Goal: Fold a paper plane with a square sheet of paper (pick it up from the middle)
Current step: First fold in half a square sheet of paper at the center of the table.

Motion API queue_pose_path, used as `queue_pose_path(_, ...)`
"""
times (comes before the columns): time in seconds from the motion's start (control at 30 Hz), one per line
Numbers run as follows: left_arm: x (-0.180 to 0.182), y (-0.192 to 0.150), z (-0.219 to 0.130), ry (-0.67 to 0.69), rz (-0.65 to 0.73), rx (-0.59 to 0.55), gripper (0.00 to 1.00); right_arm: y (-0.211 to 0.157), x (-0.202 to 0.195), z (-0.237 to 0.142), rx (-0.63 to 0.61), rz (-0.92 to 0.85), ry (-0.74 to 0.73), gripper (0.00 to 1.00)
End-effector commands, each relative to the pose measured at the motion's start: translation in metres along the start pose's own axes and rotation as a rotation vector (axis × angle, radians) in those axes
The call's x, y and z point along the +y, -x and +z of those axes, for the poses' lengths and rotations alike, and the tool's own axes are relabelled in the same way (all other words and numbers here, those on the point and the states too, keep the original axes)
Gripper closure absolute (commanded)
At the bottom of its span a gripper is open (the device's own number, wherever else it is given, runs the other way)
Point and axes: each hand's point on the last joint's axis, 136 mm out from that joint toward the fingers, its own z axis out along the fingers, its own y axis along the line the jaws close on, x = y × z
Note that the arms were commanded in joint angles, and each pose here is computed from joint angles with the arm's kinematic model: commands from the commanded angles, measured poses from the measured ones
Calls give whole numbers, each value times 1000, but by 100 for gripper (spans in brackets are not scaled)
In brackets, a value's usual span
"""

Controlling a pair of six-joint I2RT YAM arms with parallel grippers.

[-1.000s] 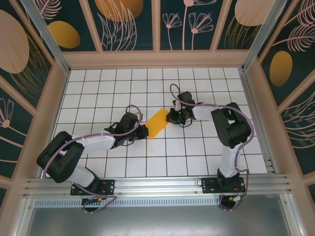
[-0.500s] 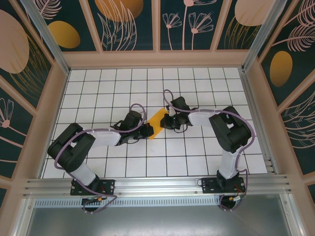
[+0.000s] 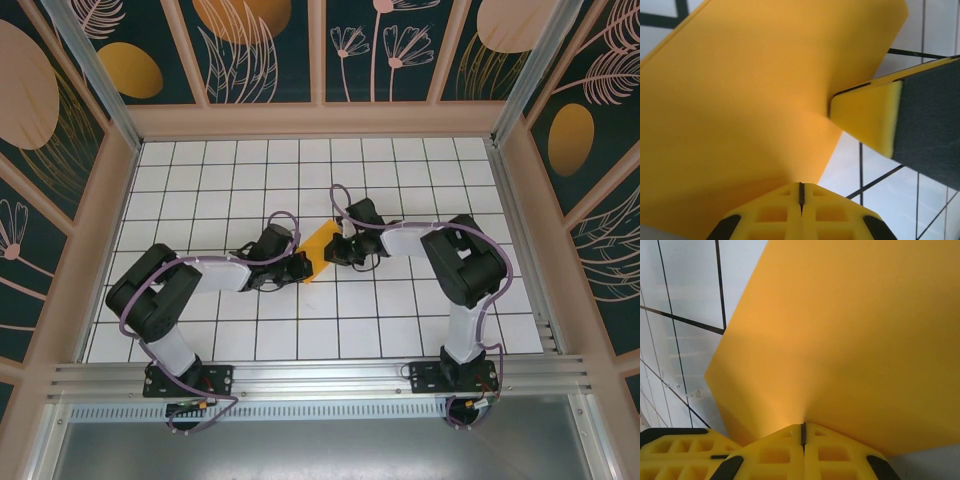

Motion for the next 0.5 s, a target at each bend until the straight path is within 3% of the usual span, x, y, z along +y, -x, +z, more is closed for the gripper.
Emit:
queue_pose_path(0.0,19,-10,4,89,-45,45,100,-1,-12,6,17,-8,-32,100)
queue_pose_path(0.23,52,-29,10,218,-103,107,100,6,-20,2,3,-11,-52,100)
queue_pose_path(0.47,68,-44,9,274,-133,155,100,45,-51,-20,-76,45,-84,100)
